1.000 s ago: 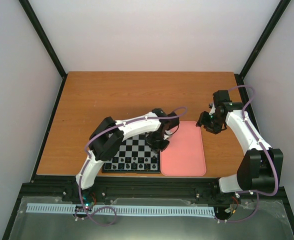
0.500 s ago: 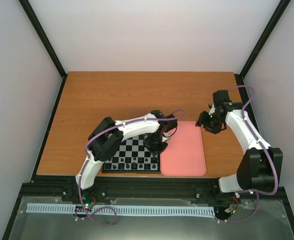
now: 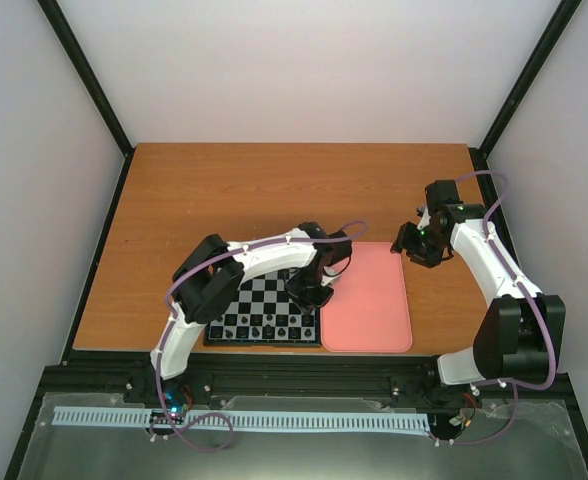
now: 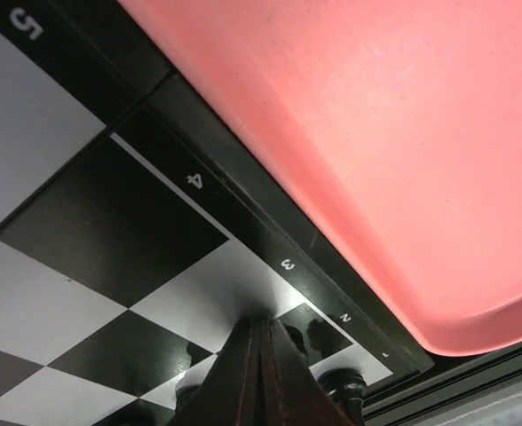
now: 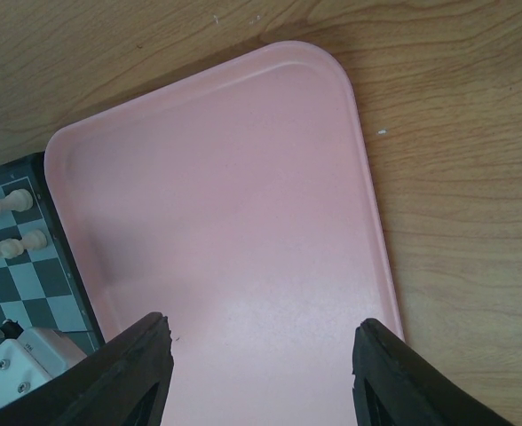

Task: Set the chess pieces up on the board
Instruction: Adjust the chess piece on the chessboard, then reset both arms

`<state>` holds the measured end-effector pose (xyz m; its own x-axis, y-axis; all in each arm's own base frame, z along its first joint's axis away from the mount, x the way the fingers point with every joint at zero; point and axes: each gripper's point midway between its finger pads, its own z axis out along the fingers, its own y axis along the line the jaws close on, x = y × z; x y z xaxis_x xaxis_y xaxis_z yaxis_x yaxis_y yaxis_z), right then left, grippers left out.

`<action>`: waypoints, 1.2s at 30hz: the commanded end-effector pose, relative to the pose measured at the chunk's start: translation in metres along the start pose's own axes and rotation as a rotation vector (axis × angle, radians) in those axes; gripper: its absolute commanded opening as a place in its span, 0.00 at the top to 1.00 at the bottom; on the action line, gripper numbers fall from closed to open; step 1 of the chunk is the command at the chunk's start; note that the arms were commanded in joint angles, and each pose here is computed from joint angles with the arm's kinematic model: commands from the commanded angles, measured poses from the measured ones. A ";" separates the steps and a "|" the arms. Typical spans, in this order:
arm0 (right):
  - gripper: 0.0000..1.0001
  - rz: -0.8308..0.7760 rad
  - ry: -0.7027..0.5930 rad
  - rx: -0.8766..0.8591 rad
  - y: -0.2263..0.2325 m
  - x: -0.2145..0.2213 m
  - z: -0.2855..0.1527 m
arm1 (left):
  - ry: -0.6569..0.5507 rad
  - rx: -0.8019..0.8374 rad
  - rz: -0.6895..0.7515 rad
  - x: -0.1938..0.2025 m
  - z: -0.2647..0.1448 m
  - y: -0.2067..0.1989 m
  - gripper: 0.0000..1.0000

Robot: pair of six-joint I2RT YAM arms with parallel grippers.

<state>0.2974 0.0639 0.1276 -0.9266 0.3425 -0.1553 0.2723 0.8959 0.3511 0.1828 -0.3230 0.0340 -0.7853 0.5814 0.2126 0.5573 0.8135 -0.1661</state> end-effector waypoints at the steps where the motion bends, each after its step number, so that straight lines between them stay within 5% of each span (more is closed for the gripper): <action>1: 0.44 -0.006 -0.012 0.002 -0.003 -0.003 0.000 | -0.054 0.013 -0.002 -0.011 -0.012 -0.003 0.97; 9: 0.38 -0.017 -0.039 -0.002 0.001 -0.009 -0.007 | -0.115 -0.017 0.017 -0.027 -0.035 0.000 0.79; 13: 0.21 -0.027 -0.065 0.014 0.000 -0.014 -0.014 | -0.143 -0.039 0.037 -0.036 -0.048 0.004 0.70; 15: 0.03 -0.030 -0.063 0.020 0.001 -0.015 -0.016 | -0.168 -0.047 0.040 -0.041 -0.060 0.007 0.68; 19: 0.00 -0.023 -0.081 0.028 0.001 -0.020 -0.020 | -0.249 -0.063 0.046 -0.047 -0.102 0.010 0.63; 20: 0.00 -0.020 -0.079 0.031 0.001 -0.020 -0.020 | -0.295 -0.066 0.050 -0.051 -0.121 0.009 0.52; 22: 0.00 -0.016 -0.073 0.033 0.002 -0.022 -0.020 | -0.360 -0.076 0.045 -0.049 -0.153 0.013 0.07; 23: 0.00 -0.015 -0.070 0.033 0.002 -0.023 -0.019 | -0.398 -0.080 0.037 -0.047 -0.171 0.017 0.01; 28: 0.00 -0.020 -0.027 0.038 0.007 -0.027 -0.011 | -0.587 -0.090 -0.145 -0.020 -0.247 0.077 0.00; 36: 0.00 -0.126 -0.022 0.085 0.040 -0.029 -0.006 | -0.994 -0.215 -0.680 0.085 -0.332 0.216 0.00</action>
<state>0.3266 0.0746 0.1393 -0.9440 0.2756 -0.1812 0.2179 0.9336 0.2845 0.3322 -0.1631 0.3058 -0.8464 0.0788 -0.5266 0.1579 0.9816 -0.1070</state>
